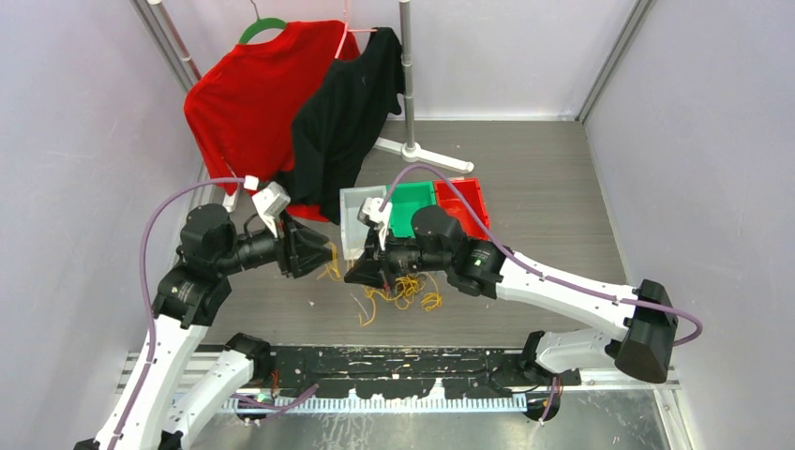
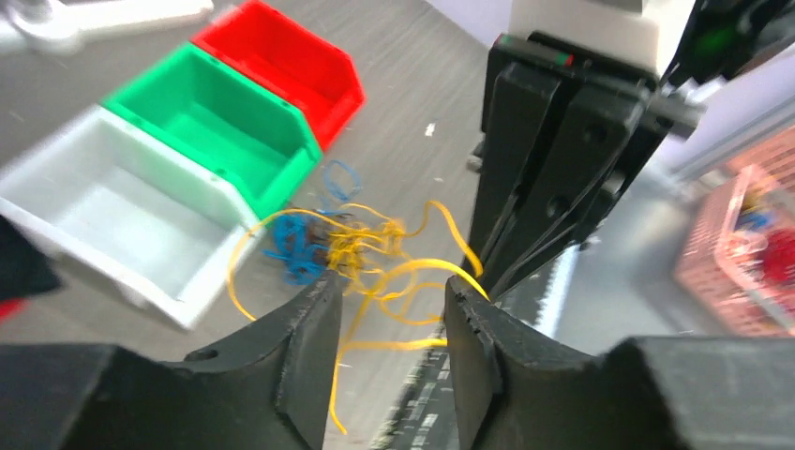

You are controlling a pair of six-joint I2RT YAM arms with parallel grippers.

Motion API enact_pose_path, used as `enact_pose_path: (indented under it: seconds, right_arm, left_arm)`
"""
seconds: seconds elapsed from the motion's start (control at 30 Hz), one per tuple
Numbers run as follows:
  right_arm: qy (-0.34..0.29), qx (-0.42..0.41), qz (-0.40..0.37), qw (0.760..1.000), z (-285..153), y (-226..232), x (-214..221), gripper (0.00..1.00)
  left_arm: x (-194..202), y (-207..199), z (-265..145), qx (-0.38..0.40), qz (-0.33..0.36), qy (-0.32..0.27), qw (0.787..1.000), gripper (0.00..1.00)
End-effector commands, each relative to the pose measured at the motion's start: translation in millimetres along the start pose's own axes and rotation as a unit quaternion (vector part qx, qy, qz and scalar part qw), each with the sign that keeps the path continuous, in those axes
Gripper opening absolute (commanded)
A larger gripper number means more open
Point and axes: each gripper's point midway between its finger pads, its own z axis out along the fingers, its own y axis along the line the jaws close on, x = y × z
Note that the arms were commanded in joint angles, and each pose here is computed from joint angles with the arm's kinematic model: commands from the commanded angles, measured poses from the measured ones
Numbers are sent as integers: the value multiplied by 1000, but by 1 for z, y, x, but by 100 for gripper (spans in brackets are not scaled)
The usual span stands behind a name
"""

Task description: Untangle the cables

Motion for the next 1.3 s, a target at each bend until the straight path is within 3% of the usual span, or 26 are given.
enact_pose_path:
  seconds: [0.0, 0.2, 0.63, 0.8, 1.07, 1.27]
  right_arm:
    - [-37, -47, -13, 998, 10, 18, -33, 1]
    - [-48, -63, -13, 997, 22, 21, -44, 1]
    - [-54, -57, -18, 997, 28, 17, -49, 1]
    - [-86, -52, -16, 995, 26, 16, -58, 1]
    - [-153, -57, 31, 986, 24, 16, -62, 4]
    - [-175, -50, 42, 982, 19, 14, -63, 5]
  left_arm:
    - [-16, -20, 5, 39, -145, -20, 988, 47]
    - [-5, -38, 7, 99, -220, 19, 970, 47]
    - [16, -23, 15, 70, -259, 22, 963, 38]
    - [14, -11, 17, 42, -268, 6, 962, 26]
    - [-7, 1, 19, 22, -290, -26, 956, 1]
    - [-14, -4, 15, 25, -282, -32, 959, 0]
